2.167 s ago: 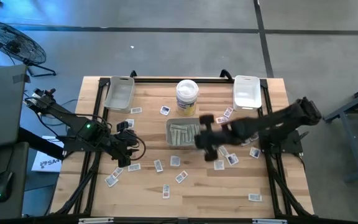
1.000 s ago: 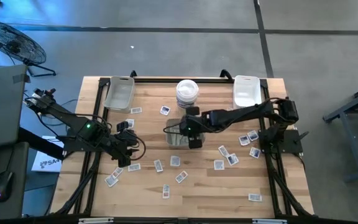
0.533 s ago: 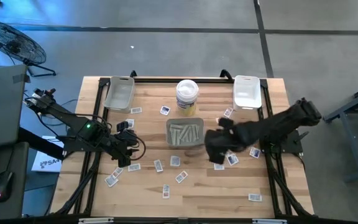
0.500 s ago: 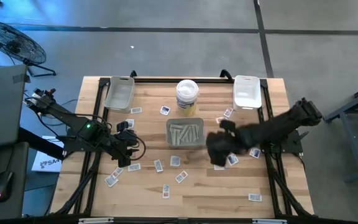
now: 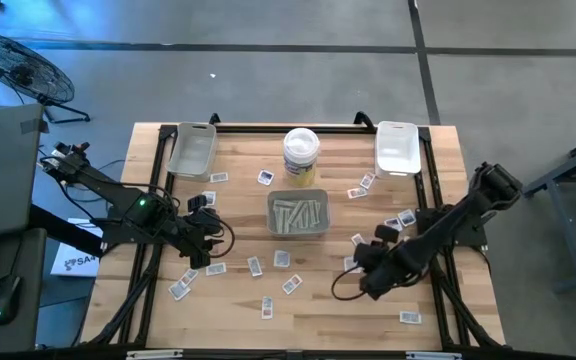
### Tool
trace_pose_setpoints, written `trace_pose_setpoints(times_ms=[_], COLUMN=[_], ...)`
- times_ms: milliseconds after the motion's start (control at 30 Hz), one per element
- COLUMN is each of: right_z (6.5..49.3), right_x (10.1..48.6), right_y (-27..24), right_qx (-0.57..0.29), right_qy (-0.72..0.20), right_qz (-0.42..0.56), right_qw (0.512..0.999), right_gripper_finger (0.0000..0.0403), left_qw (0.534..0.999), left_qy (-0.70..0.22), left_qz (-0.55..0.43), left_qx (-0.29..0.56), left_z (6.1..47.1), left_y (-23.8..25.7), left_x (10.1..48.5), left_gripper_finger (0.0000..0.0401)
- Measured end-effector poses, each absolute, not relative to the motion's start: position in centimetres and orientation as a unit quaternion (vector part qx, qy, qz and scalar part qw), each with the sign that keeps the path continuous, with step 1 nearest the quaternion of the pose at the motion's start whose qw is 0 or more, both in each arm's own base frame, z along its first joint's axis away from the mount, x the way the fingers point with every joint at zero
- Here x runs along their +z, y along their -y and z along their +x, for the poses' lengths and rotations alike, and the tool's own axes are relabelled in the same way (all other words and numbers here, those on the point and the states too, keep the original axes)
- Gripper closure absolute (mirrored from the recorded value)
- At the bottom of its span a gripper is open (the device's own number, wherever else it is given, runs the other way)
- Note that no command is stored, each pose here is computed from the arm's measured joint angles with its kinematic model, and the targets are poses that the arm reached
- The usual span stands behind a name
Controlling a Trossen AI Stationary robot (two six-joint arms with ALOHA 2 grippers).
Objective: Pick & Place First Aid Supplies
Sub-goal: Put the ointment pad into the white bin
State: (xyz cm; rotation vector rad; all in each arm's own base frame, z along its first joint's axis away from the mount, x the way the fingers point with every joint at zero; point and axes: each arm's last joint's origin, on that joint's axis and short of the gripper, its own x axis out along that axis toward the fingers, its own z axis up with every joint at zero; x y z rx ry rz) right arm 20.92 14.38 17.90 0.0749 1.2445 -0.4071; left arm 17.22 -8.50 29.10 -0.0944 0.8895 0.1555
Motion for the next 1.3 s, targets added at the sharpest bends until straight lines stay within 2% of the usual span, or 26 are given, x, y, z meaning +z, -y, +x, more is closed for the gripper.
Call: trace_pose_setpoints(times_ms=[167, 400, 767, 1033, 1300], right_z=[20.1, 20.3, 20.7, 20.8, 22.4], right_x=[14.8, 13.0, 12.7, 12.6, 14.4], right_y=[-13.3, -11.7, -10.7, -10.8, -11.4], right_qx=[-0.154, -0.157, -0.163, -0.16, -0.17], right_qy=[-0.582, -0.578, -0.583, -0.578, -0.547], right_qz=[-0.006, 0.03, 0.057, 0.061, 0.063], right_qw=[0.798, 0.8, 0.794, 0.798, 0.817], right_gripper_finger=[0.0298, 0.0315, 0.0342, 0.0397, 0.04], left_qw=[0.899, 0.899, 0.899, 0.899, 0.899], left_qy=[-0.43, -0.43, -0.43, -0.43, -0.43], left_qz=[-0.046, -0.046, -0.046, -0.046, -0.046], left_qx=[0.075, 0.075, 0.075, 0.075, 0.075], left_z=[17.2, 17.2, 17.2, 17.2, 17.2], left_y=[8.5, 8.5, 8.5, 8.5, 8.5], left_x=[29.1, 29.1, 29.1, 29.1, 29.1], left_gripper_finger=[0.0235, 0.0235, 0.0235, 0.0235, 0.0235])
